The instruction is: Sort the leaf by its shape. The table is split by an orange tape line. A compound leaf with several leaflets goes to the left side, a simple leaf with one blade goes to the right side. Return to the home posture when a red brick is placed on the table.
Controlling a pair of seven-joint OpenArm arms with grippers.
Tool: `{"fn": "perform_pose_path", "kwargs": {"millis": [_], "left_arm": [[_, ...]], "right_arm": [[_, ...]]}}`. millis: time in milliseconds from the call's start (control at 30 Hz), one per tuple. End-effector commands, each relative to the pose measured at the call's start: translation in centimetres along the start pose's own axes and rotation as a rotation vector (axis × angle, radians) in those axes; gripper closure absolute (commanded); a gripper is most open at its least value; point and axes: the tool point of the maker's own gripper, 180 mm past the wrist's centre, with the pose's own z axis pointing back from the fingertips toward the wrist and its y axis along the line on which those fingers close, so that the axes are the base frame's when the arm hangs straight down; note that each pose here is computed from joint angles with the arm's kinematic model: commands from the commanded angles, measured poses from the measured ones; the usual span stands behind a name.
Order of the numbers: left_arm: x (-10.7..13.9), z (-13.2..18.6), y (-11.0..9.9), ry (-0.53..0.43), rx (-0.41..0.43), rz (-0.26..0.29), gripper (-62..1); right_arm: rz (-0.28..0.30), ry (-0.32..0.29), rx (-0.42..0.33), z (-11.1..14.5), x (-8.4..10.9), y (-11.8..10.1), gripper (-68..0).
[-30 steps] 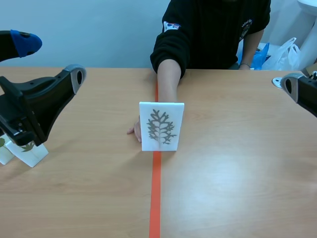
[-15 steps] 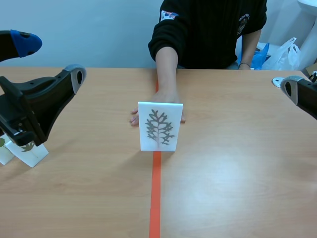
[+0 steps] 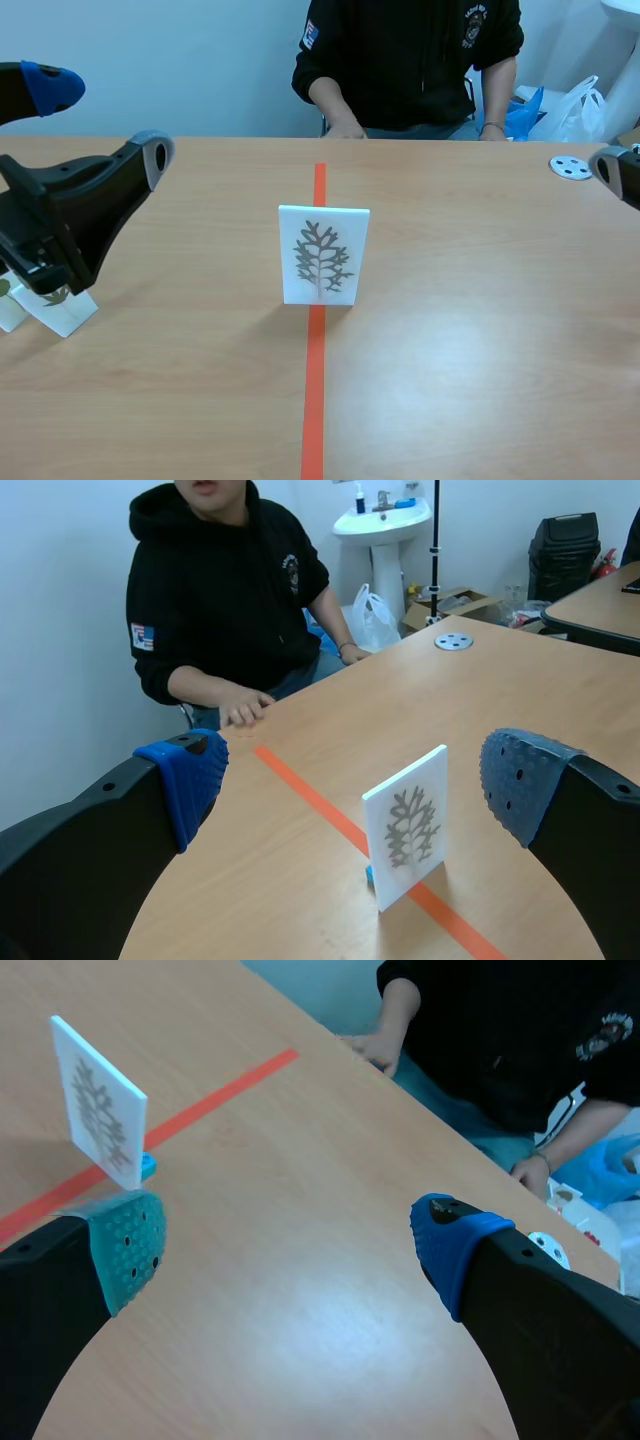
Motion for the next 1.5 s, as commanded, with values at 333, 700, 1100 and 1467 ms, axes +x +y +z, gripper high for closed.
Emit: {"fn": "perform_pose_path", "kwargs": {"millis": [333, 700, 1100, 1467], "left_arm": [[1.1, 0.0, 0.4, -0.041, 0.033, -0.033, -54.2], [1.5, 0.3, 1.5, -0.044, 0.065, -0.060, -54.2], [1.5, 0.4, 1.9, -0.040, 0.073, -0.069, -54.2], [1.5, 0.7, 2.4, -0.034, 0.089, -0.084, -54.2]], "right_arm": [[-0.062, -0.012, 0.128, -5.7, -2.2, -1.2, -50.0], [-0.089, 0.015, 0.287, -11.0, -3.6, 1.7, -50.0], [-0.087, 0.046, 0.475, -15.8, -4.3, 7.4, -50.0], [-0.041, 0.044, 0.543, -19.2, -4.1, 11.1, -50.0]]}}
